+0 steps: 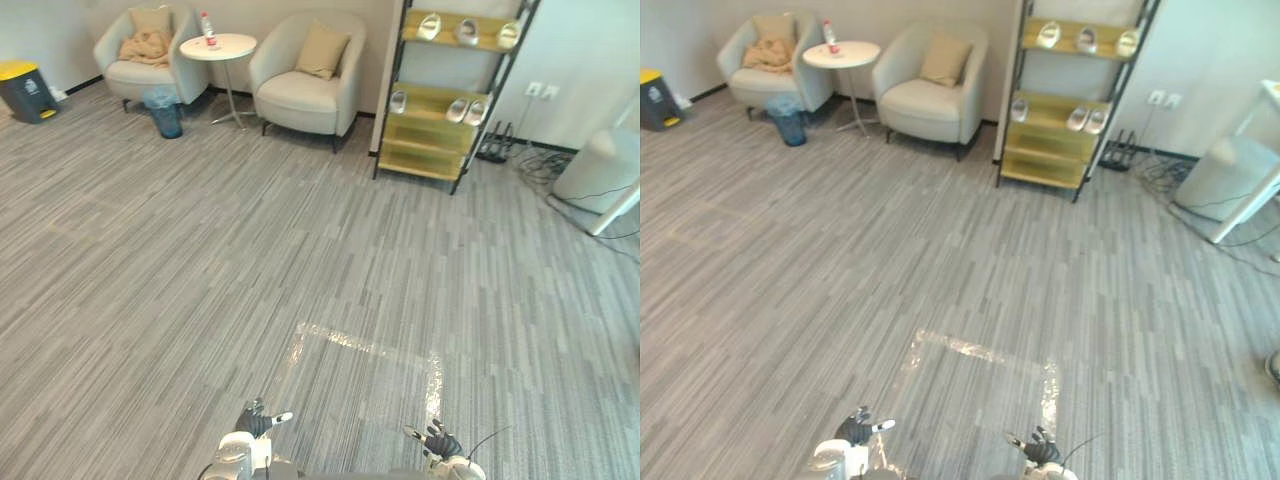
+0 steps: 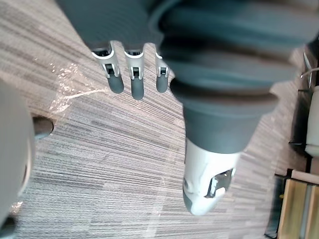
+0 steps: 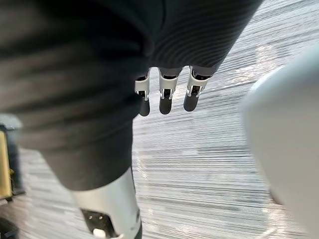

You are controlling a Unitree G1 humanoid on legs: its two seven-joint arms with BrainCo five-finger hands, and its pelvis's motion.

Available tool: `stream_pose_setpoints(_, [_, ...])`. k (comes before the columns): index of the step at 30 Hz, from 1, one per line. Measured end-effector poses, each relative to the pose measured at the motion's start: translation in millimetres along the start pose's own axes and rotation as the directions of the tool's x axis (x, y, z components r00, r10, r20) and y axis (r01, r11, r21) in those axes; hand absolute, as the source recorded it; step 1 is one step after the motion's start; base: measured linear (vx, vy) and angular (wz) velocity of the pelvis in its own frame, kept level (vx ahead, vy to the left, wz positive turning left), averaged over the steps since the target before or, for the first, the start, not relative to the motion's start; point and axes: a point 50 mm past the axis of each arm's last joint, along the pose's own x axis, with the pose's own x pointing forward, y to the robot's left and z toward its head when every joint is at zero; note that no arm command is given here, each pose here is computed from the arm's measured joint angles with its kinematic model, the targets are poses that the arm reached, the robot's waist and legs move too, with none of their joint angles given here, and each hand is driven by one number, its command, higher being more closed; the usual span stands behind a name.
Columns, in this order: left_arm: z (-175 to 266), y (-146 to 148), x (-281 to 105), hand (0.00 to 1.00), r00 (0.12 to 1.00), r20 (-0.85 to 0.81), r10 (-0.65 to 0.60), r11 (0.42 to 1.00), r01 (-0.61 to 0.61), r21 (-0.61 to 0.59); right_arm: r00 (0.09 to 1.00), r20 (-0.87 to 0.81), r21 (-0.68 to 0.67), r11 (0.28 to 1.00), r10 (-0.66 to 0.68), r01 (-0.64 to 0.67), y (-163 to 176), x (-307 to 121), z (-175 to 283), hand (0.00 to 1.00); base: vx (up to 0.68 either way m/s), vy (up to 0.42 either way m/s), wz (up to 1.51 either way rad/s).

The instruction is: Pick up cushions and gather them together orderly.

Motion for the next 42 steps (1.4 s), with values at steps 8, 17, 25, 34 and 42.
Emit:
stream_pose_setpoints(8, [-12, -4, -2, 0.0, 0.999, -0.047, -0.009, 1.0, 0.009, -0.007, 1.0, -0.004, -0.017, 1.0, -0.025, 0.025, -13, 0, 1, 0.0, 0.18, -0.116, 0.07])
stream_pose_setpoints(17, [-8, -5, -3, 0.0, 1.0, -0.017, 0.008, 0.996, -0.01, -0.092, 0.999, -0.005, -0.02, 0.999, -0.034, 0.034, -17, -1, 1, 0.0, 0.11, -0.115, 0.02])
stream_pose_setpoints(25, [-8, 1, -3, 0.0, 1.0, -0.019, 0.018, 0.997, -0.02, -0.069, 0.999, -0.021, -0.012, 0.999, -0.033, 0.033, -14, -1, -2, 0.0, 0.19, 0.122, -0.2])
stream_pose_setpoints(34, [-16, 5, -4, 0.0, 0.998, -0.055, 0.02, 0.999, -0.022, -0.034, 1.0, -0.021, -0.003, 1.0, -0.018, 0.018, -9, -1, -2, 0.0, 0.26, 0.13, -0.23])
stream_pose_setpoints(42, [-16, -1, -4, 0.0, 0.998, -0.059, 0.004, 1.0, -0.005, -0.024, 0.997, -0.036, 0.032, 0.998, -0.061, 0.062, -22, -4, -9, 0.0, 0.13, -0.112, 0.34])
